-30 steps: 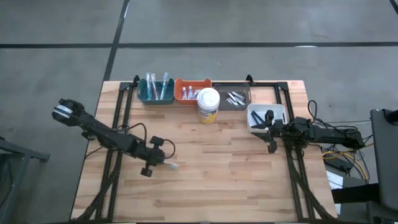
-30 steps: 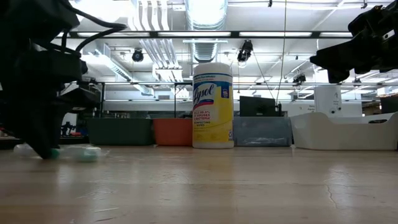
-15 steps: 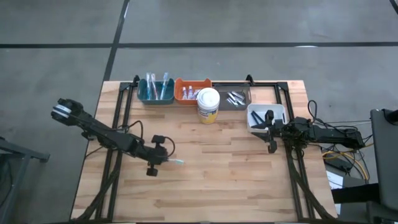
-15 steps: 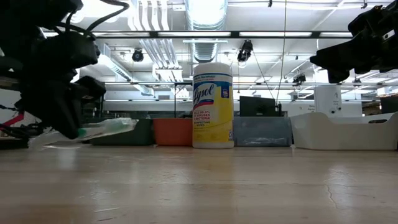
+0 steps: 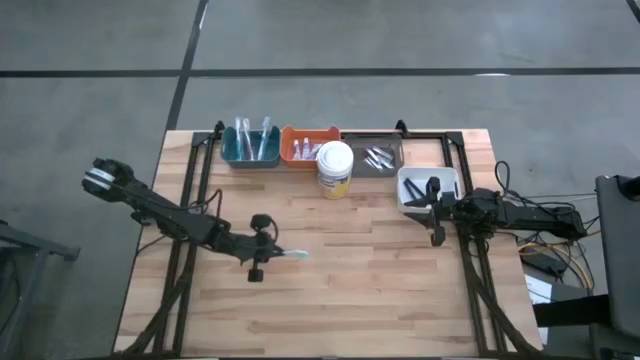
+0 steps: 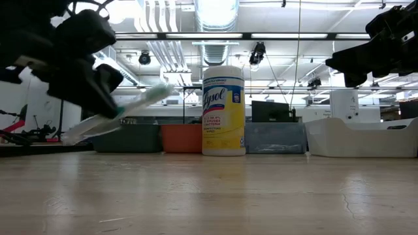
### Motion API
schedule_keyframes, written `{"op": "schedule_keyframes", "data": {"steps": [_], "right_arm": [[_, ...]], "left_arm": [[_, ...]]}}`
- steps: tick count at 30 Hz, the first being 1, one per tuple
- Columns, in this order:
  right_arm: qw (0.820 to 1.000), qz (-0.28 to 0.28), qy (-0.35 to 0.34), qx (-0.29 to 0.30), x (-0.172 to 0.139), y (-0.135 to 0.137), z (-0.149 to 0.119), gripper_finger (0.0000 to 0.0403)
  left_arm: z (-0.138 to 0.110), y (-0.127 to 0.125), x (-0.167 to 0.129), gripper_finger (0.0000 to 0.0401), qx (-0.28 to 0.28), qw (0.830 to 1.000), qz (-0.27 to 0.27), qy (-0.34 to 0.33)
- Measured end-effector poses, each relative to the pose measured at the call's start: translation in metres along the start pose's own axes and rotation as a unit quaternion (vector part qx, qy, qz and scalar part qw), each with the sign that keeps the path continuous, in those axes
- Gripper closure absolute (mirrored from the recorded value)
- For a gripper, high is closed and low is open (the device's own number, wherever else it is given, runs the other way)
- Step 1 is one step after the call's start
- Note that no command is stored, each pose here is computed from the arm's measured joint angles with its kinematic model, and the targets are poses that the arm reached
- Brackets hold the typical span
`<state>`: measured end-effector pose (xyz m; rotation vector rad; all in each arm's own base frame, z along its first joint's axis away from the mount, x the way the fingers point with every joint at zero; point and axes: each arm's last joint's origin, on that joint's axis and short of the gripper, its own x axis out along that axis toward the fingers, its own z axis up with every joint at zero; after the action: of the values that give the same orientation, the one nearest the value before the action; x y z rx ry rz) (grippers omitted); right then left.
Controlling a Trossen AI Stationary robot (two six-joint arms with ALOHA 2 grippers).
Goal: Pick & Place Travel size toiletries
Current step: Put the green toothbrush into the blue bin
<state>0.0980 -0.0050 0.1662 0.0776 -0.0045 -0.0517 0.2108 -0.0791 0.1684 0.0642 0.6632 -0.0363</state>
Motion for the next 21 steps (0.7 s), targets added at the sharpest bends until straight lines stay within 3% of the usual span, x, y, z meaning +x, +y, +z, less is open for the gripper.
{"op": "schedule_keyframes", "data": {"steps": [13, 21], "right_arm": [[1.0, 0.0, 0.0, -0.001, 0.0, 0.0, 0.0, 0.0273], [1.0, 0.0, 0.0, 0.0, 0.0, 0.0, 0.0, 0.0273]], "left_arm": [[0.035, -0.004, -0.006, 0.0373, -0.059, 0.982, -0.023, -0.177], [0.042, 0.001, -0.009, 0.0372, -0.069, 0.975, -0.001, -0.211]]}}
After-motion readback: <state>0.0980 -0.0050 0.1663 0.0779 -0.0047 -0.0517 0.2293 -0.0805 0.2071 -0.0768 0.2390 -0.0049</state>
